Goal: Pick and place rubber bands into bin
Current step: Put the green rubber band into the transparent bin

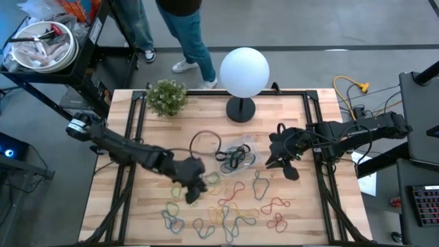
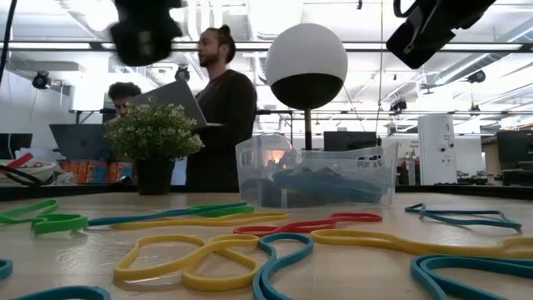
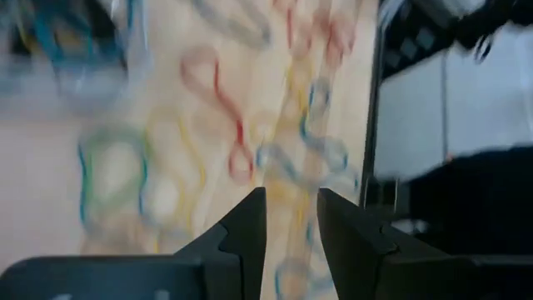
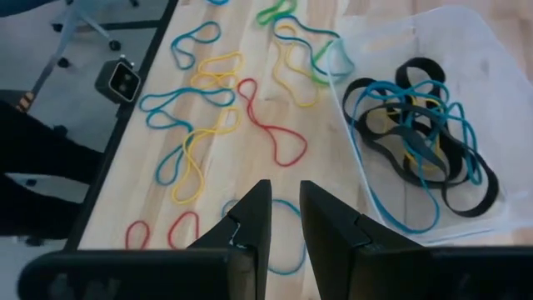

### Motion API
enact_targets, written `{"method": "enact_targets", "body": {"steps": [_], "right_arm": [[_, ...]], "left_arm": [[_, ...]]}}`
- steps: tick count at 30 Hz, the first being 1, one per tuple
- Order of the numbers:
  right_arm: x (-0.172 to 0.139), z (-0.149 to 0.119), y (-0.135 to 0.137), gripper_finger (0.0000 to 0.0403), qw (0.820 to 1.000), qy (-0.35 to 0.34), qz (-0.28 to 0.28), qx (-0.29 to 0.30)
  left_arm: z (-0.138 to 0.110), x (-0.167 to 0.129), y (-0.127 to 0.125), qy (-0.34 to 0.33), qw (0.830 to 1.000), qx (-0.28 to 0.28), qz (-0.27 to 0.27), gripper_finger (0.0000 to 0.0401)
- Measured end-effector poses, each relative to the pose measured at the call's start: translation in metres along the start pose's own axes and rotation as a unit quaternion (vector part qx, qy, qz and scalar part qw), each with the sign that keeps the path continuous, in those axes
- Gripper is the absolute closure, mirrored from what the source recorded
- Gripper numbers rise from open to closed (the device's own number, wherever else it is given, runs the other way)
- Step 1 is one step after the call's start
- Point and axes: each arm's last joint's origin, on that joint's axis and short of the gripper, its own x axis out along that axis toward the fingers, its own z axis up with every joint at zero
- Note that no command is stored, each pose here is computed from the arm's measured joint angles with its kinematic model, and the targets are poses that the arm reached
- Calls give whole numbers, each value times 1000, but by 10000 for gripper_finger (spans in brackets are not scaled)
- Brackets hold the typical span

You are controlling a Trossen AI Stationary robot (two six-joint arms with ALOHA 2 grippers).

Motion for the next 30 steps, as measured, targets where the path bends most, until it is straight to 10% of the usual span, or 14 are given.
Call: {"method": "enact_targets", "body": {"steps": [30], "right_arm": [[3,11,2,342,995,-79,-6,67]], "left_arm": [[-86,7,32,181,971,33,152,309]]}}
